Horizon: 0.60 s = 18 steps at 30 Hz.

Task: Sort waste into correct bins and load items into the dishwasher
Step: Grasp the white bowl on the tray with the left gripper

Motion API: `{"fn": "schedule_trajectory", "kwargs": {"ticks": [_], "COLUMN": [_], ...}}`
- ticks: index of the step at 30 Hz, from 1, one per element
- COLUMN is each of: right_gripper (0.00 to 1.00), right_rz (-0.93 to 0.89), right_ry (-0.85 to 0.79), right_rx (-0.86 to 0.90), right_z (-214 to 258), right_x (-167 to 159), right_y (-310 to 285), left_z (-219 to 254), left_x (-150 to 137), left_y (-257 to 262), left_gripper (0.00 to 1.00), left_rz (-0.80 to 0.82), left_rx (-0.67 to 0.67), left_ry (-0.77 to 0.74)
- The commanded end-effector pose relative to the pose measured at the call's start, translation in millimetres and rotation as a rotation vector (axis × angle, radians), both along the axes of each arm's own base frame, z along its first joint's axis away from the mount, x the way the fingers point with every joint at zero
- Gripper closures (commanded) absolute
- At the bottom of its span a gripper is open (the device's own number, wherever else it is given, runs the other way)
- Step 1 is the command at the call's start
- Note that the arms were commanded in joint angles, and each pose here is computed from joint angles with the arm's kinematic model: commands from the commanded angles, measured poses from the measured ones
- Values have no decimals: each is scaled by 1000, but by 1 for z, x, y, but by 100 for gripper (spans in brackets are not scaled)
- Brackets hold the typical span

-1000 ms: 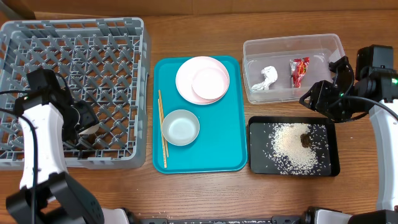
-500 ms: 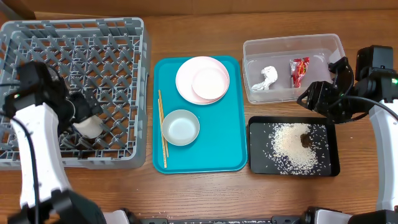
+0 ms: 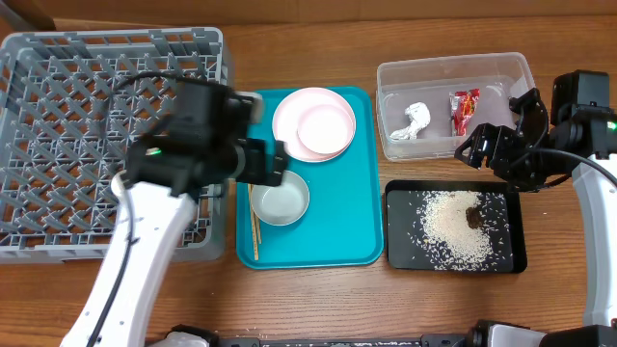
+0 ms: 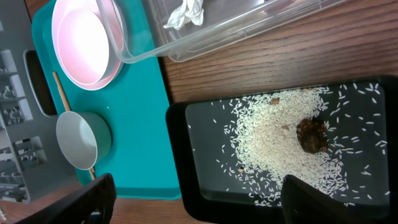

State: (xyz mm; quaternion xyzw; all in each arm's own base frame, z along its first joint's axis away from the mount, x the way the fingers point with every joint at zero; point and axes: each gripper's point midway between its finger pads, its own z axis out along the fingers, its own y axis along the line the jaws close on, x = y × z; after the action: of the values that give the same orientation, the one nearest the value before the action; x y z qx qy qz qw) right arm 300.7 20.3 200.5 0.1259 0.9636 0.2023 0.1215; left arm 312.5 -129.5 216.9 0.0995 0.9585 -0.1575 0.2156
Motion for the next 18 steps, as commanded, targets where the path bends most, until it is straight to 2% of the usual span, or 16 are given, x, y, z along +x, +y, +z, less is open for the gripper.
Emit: {"fn": "schedule_trajectory", "kwargs": {"ticks": [1,4,12,14,16,18], "right_gripper": [13,13,13,13,13,13], "right_rz": [1,1,1,1,1,1], "right_ry": [-29,-26,-22,-22,-22,-21], "right_rx": [-4,-4,-3,-3,-3,-3], "right_z": [9,9,9,9,9,9], "right_x": [3,2,1,1,1,1], "right_y": [0,0,0,0,0,0], "left_z": [-39,-72,-168,-186,-197,-201], "left_x": [-9,-12,-26,-30,-34,-36], "left_y": [-36,-59,-76,-74,-74,-74], "left_gripper": [0,4,28,39,55,78], "left_rz": [-119,-181,-240,-239,-242,-242], "left_rx": [42,83,194,215,217,216], "left_ry": [101,177,432,482,521,541]}}
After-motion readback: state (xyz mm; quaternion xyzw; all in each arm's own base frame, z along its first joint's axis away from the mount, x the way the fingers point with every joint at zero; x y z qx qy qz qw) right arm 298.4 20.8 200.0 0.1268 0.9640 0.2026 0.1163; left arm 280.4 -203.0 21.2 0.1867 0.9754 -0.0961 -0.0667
